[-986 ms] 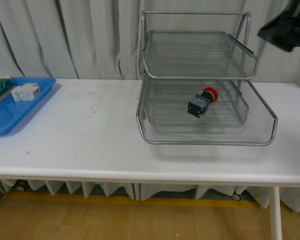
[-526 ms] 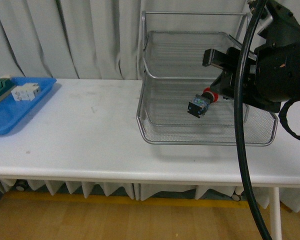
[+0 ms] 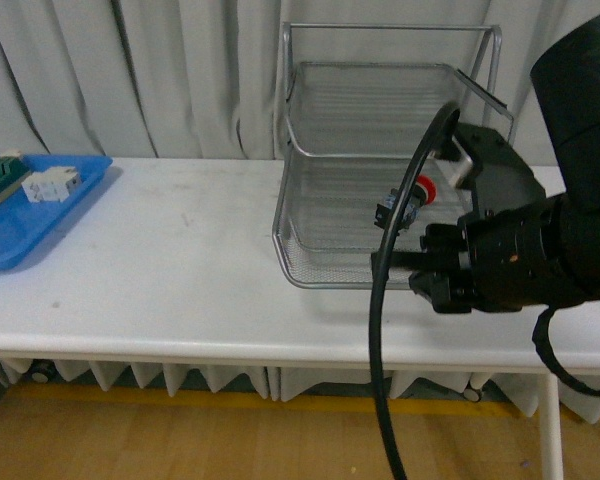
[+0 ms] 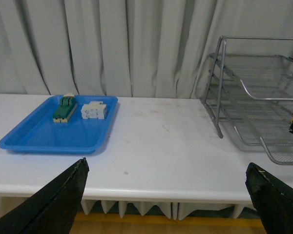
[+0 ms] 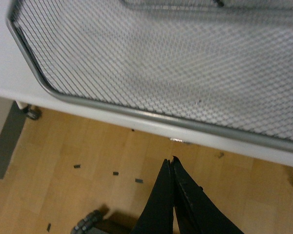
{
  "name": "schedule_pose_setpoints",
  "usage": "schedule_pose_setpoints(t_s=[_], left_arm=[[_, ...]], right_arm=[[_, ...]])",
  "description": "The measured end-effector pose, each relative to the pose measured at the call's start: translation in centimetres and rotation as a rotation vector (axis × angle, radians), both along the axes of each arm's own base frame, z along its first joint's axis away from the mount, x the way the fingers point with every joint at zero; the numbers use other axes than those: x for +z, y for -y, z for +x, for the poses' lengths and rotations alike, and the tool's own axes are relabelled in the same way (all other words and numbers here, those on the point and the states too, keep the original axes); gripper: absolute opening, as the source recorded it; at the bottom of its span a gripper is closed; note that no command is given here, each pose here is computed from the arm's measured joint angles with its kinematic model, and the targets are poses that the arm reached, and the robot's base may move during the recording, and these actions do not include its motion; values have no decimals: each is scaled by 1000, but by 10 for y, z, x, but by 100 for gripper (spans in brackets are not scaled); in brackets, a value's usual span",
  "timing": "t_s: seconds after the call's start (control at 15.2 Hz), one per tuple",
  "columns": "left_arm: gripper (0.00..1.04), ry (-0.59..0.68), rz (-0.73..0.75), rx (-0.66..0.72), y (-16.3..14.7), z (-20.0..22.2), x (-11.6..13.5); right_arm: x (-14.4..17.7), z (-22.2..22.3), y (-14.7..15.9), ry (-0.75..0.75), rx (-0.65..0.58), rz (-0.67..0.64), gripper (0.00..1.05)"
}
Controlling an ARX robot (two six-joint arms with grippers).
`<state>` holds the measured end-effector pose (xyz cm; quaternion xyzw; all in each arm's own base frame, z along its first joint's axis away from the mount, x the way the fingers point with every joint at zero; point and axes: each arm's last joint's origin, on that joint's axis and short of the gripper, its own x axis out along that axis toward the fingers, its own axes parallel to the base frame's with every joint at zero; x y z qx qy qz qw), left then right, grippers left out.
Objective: Place button on rack with both arms
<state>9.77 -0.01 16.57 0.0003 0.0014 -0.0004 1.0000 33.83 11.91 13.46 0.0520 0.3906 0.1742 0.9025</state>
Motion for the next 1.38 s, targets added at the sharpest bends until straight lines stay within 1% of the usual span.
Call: schedule_pose_setpoints(t_s=[0.2, 0.26, 0.33, 0.53, 0.72, 0.85, 0.99, 1.38], left_arm=[[98, 0, 0, 0, 0, 0, 0], [98, 0, 0, 0, 0, 0, 0], [98, 0, 0, 0, 0, 0, 0], [98, 0, 0, 0, 0, 0, 0], [98, 0, 0, 0, 0, 0, 0], [98, 0, 0, 0, 0, 0, 0], [98, 0, 0, 0, 0, 0, 0], [98, 0, 0, 0, 0, 0, 0]], right_arm=[[-22, -2, 2, -70, 18, -81, 2], [-29, 8, 2, -94, 12, -100, 2], [-30, 20, 2, -95, 1, -103, 2], [-30, 33, 5, -96, -9, -130, 2], [-35, 50, 14, -106, -28, -156, 2], [-33, 60, 17, -88, -36, -160, 2], [-24, 74, 19, -49, -44, -161, 2], [-18, 108, 29, 15, -106, -191, 2]])
